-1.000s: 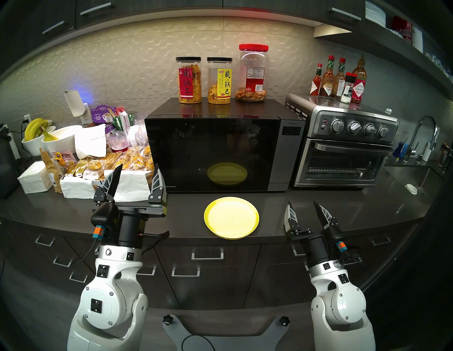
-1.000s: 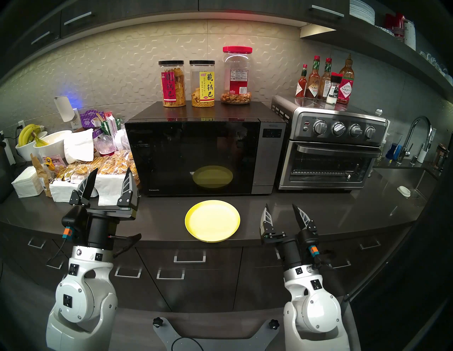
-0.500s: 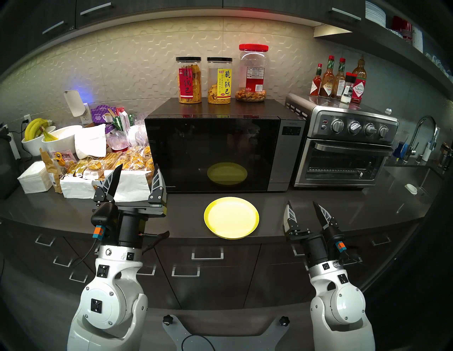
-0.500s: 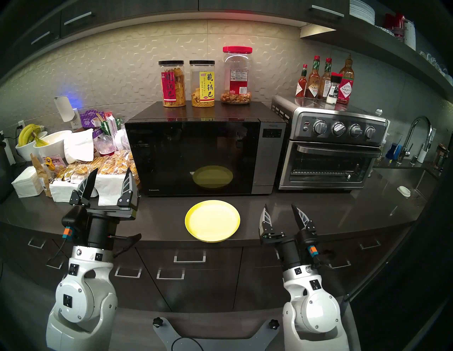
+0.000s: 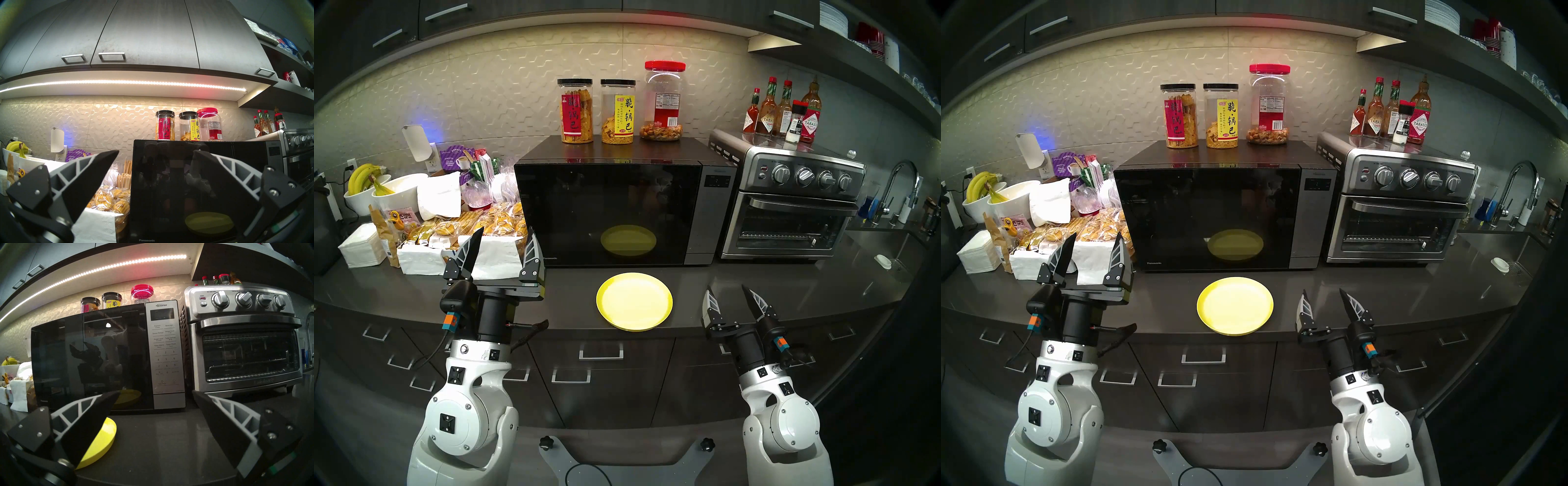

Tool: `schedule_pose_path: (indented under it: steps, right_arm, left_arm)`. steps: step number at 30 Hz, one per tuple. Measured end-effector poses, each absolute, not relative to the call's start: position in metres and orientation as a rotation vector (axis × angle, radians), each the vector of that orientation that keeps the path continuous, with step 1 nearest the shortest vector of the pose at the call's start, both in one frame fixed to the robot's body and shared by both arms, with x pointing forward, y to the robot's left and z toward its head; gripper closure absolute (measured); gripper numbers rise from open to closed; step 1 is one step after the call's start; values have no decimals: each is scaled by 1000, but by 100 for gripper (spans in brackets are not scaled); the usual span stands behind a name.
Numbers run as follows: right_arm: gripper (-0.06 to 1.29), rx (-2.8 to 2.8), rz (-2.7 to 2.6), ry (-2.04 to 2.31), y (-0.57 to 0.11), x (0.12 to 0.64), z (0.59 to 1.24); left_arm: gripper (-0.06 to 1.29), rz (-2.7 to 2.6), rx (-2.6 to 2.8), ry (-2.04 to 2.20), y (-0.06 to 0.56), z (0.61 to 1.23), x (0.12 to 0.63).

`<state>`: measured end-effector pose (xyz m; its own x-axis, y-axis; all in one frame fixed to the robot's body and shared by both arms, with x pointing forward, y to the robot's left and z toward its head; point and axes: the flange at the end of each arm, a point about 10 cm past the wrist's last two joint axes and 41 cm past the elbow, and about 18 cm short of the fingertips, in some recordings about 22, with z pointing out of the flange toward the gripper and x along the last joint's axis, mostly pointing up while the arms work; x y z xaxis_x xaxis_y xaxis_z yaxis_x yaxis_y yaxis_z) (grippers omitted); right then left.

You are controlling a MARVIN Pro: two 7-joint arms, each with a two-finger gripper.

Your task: Open the microwave, put the plate inside, and close the door

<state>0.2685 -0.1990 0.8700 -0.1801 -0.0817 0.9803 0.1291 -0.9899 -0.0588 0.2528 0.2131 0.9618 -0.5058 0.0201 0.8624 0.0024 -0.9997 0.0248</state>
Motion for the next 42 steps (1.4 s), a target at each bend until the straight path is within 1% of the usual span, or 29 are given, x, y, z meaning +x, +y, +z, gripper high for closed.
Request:
schedule_pose_path:
  steps: [22,42]
  right_arm:
    - [-2,-1957,-2138,-160,-183,254,891]
    - [-2,-2075,-1971,-226,-166,257,911]
  left_arm:
    - [-4,2717,1557,35,213,962,253]
    - [-4,2717,1557,35,213,962,253]
